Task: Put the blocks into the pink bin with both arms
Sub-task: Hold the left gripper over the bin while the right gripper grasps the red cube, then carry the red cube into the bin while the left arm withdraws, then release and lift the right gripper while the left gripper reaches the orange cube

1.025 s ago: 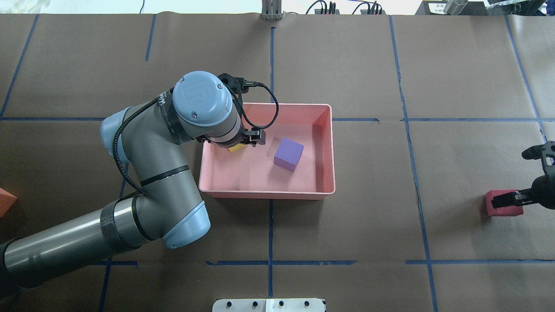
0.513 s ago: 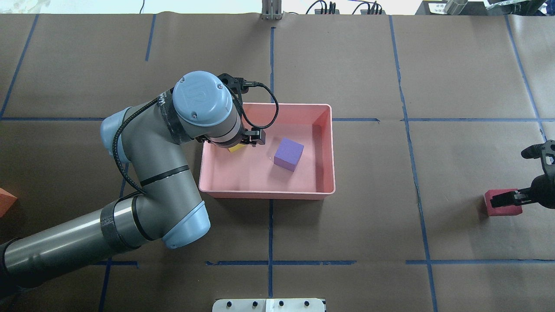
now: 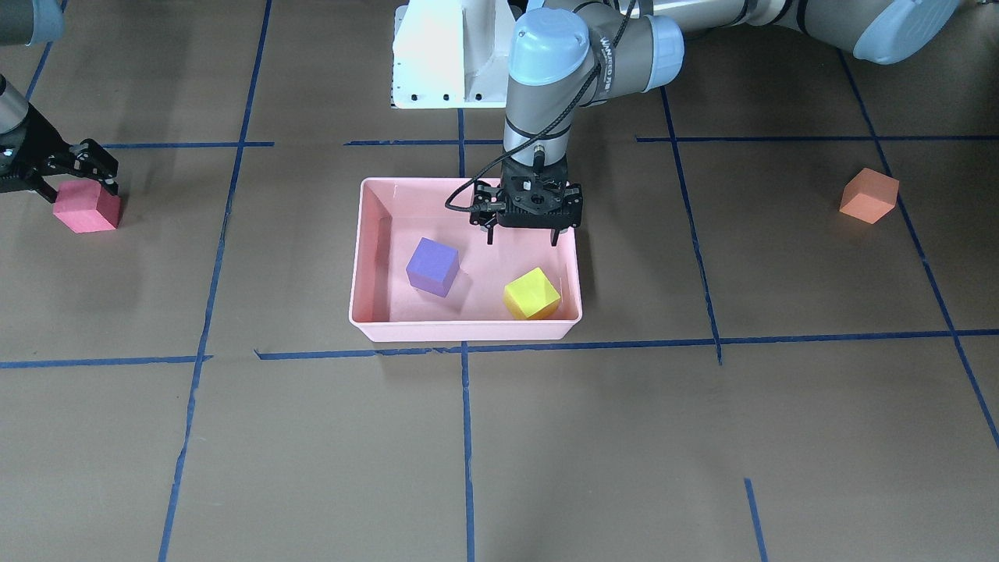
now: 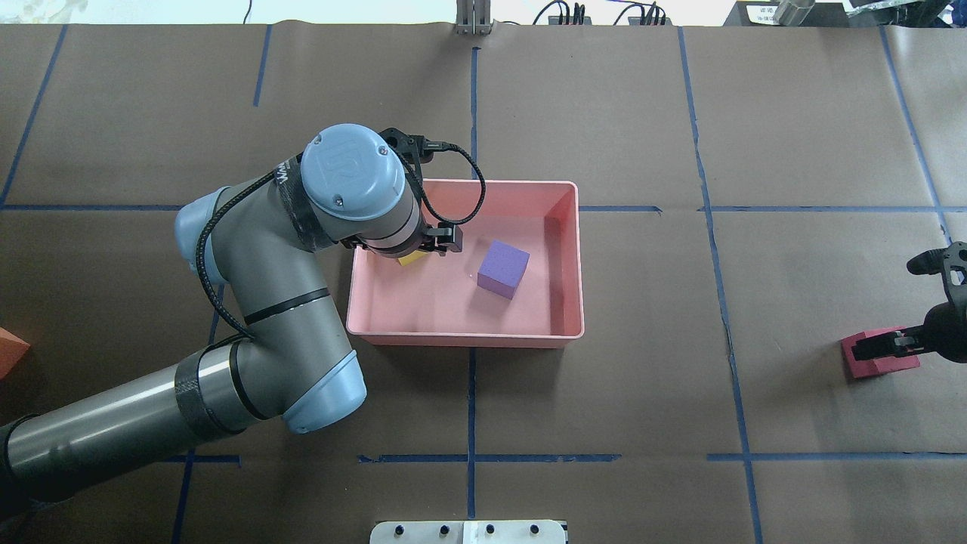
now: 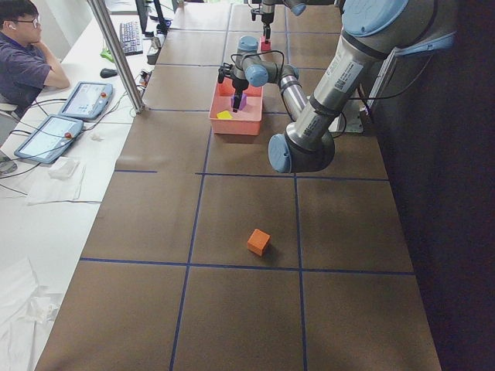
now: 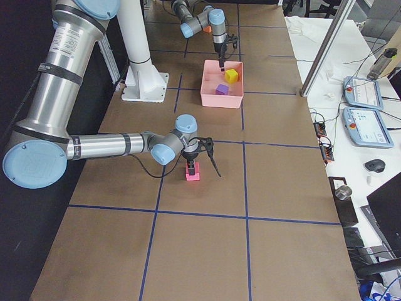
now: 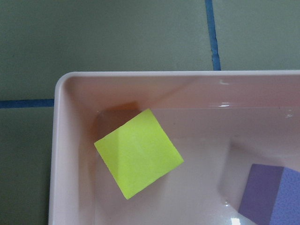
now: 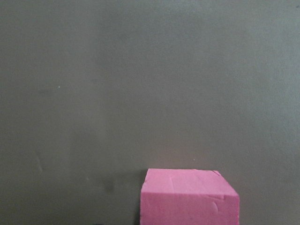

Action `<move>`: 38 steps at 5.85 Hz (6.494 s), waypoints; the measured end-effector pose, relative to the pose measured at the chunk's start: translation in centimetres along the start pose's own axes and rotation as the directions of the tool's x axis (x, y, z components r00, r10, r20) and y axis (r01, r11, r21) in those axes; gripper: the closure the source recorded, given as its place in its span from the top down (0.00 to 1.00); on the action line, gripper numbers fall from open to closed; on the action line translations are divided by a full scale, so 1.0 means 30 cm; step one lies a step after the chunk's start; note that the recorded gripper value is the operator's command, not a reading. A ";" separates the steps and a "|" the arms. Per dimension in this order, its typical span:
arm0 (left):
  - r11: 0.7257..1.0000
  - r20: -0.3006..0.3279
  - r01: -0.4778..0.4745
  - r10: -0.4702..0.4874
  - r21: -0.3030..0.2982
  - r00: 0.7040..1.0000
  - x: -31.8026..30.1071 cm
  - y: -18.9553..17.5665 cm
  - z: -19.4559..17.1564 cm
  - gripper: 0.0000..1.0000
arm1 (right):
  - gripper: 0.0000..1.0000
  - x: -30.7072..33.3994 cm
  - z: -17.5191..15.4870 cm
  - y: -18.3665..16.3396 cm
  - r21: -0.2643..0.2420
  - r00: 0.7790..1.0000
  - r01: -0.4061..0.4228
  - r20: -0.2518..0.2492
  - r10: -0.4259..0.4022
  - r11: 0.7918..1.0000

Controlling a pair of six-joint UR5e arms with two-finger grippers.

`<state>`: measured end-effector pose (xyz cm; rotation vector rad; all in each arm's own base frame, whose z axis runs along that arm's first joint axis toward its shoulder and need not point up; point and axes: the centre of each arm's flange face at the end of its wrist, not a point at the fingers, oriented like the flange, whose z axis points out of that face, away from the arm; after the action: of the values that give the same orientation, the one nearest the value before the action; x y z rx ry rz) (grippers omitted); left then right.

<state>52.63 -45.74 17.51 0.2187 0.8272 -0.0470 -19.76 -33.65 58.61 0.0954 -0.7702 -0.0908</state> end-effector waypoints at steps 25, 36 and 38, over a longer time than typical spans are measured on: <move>0.905 -0.061 -0.389 0.385 -0.171 0.921 -1.685 -0.040 -0.218 1.00 | 1.00 -1.801 -0.316 -0.499 0.029 0.950 -0.310 0.052 0.308 0.950; 0.921 -0.107 -0.358 0.344 -0.157 0.933 -2.118 0.432 0.067 1.00 | 1.00 -1.236 -0.427 -0.581 -0.002 0.989 -0.139 0.055 0.138 0.990; 0.907 -0.115 -0.370 0.354 -0.202 0.928 -2.116 0.470 0.124 1.00 | 1.00 -1.225 -0.419 -0.578 -0.002 0.989 -0.142 0.049 0.141 0.990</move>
<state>14.11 -35.52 69.02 0.1624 0.8492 0.4049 -38.02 -45.91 22.21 0.0396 -0.8237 0.0424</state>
